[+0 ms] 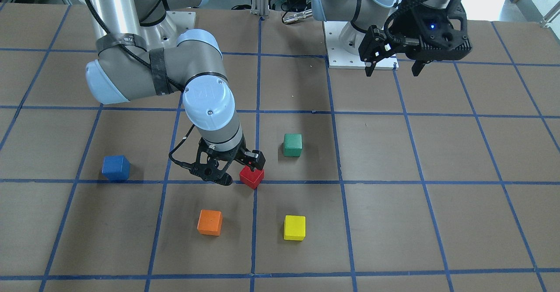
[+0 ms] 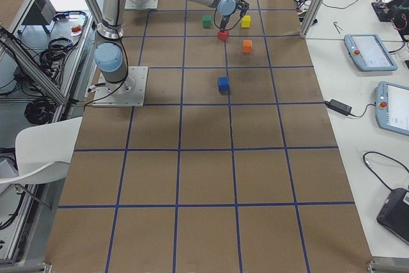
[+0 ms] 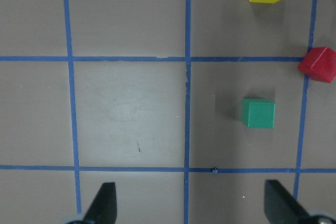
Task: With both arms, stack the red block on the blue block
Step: 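Lower the right gripper over the red cube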
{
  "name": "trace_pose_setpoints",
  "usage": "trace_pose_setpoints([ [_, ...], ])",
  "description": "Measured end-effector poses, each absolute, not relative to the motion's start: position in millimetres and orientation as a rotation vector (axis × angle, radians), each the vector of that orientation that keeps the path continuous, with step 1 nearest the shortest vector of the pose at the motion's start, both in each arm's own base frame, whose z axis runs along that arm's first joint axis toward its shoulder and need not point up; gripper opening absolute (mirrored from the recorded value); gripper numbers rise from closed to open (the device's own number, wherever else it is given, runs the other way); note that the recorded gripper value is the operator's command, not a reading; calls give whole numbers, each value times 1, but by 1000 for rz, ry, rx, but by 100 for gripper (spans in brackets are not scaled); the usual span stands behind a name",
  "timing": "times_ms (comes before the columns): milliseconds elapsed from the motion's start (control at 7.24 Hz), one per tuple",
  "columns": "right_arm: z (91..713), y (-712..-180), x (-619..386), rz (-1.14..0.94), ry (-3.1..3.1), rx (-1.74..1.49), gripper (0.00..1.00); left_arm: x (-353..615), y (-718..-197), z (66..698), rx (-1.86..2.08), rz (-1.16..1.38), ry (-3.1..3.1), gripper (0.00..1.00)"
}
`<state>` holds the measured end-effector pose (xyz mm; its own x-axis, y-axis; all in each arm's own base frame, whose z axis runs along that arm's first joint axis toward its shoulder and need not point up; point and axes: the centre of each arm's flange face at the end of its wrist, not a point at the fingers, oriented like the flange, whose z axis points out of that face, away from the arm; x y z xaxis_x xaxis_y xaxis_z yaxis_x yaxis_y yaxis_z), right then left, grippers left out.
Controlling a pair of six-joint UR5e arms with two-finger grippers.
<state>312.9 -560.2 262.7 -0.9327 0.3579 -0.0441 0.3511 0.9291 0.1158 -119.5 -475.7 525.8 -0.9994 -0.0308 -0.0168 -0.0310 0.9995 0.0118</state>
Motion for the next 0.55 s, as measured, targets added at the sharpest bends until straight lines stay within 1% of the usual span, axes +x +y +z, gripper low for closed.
trace_pose_setpoints([
  [553, 227, -566, 327, 240, 2960, 600, 100, -120, -475, 526, -56, 18, 3125, 100],
])
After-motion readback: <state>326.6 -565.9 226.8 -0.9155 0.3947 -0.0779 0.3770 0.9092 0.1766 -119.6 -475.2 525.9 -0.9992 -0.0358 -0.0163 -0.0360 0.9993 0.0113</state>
